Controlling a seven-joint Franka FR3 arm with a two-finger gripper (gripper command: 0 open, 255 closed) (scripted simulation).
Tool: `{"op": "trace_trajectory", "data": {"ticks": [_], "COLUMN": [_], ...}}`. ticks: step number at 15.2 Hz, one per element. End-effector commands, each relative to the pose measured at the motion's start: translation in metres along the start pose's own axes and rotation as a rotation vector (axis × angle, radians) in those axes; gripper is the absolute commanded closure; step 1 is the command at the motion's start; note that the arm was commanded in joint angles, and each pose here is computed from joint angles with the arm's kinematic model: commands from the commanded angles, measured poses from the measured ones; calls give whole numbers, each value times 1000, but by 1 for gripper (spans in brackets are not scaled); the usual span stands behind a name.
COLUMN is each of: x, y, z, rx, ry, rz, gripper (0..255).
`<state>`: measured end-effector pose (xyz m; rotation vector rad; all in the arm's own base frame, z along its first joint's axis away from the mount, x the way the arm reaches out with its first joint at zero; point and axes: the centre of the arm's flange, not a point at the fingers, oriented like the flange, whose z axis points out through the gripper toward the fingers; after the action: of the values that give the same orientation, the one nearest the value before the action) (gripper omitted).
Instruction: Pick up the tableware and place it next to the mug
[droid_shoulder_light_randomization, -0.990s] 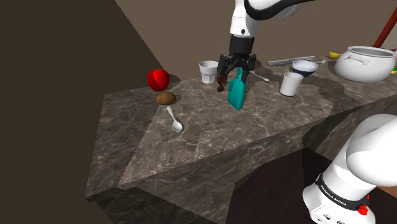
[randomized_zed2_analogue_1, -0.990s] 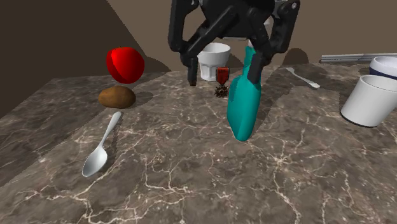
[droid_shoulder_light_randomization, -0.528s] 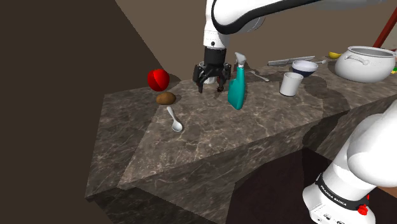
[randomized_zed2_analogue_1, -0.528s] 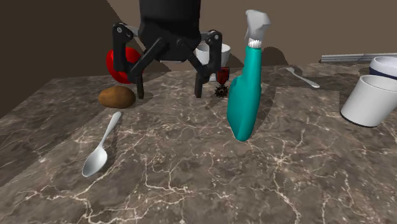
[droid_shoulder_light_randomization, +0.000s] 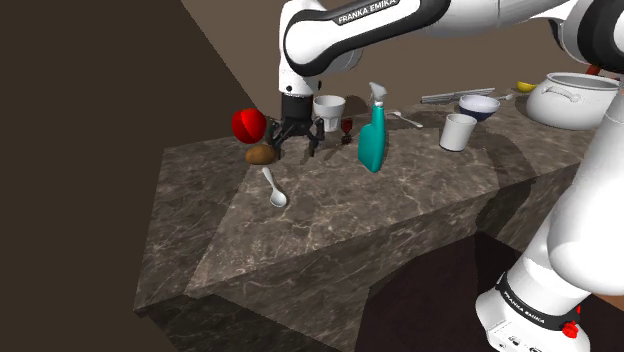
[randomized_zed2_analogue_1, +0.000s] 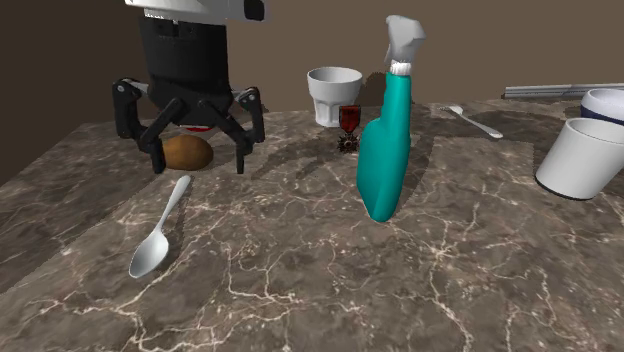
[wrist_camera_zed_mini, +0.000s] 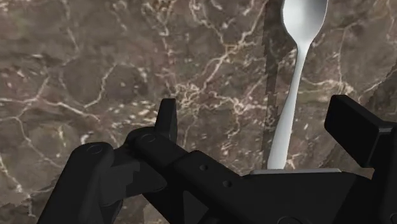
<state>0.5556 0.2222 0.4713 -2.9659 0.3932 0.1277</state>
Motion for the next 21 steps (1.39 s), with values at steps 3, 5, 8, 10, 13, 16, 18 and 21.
{"op": "trace_trajectory", "data": {"ticks": [3,5,8,10,13,16,18,21], "x": [26,36,36,36,35,35,35,35], "y": [-39,-54,-54,-54,-54,-54,-54,-54], "z": [26,36,52,62,76,76,76,76], "rx": [15,20,20,20,20,20,20,20], "ry": [-26,-36,-36,-36,-36,-36,-36,-36], "rz": [18,25,25,25,25,25,25,25], "gripper": [0,0,0,0,0,0,0,255]}}
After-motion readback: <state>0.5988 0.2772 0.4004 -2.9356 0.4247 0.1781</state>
